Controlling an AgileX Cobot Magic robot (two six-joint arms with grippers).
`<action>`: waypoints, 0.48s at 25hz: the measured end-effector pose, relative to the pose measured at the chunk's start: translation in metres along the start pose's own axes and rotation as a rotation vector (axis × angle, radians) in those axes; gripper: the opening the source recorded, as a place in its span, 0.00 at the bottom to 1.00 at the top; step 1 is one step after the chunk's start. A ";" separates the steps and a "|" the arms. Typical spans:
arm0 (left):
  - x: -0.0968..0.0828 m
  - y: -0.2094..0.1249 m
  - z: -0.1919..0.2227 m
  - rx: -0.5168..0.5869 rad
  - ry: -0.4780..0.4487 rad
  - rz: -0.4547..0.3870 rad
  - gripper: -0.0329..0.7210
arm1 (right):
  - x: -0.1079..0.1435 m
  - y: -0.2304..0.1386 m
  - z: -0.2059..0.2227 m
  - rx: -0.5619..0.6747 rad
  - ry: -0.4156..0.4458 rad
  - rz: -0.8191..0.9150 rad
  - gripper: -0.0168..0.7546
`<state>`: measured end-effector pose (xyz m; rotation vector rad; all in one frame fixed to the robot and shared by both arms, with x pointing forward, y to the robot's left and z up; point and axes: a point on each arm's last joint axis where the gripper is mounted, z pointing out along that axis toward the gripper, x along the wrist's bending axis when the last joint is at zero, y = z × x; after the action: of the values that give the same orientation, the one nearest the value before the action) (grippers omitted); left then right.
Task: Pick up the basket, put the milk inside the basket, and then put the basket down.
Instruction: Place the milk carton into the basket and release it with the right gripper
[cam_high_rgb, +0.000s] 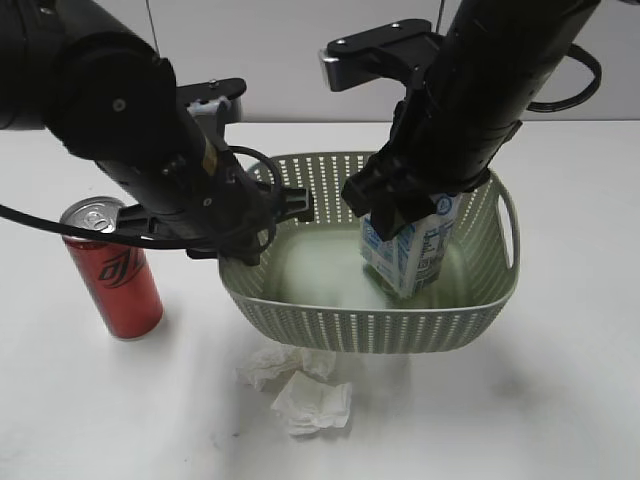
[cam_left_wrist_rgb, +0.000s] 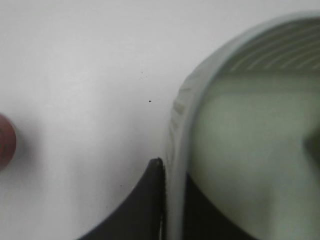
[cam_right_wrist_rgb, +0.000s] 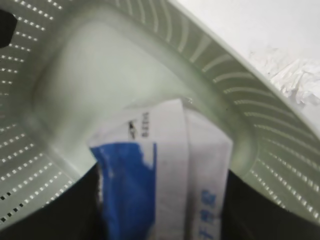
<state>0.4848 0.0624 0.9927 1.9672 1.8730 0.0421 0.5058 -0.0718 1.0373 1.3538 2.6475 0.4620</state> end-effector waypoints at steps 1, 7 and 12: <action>0.000 0.000 0.000 -0.005 0.002 0.006 0.05 | 0.000 0.000 0.000 0.000 0.004 0.004 0.42; 0.009 -0.003 0.002 0.026 0.080 0.054 0.06 | 0.001 0.001 0.000 -0.007 0.014 0.010 0.72; 0.009 -0.004 0.003 0.028 0.082 0.059 0.06 | 0.001 0.001 -0.008 -0.032 0.018 0.012 0.80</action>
<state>0.4830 0.0703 0.9868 2.0687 1.8761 0.1160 0.5035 -0.0719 1.0449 1.3640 2.6360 0.5184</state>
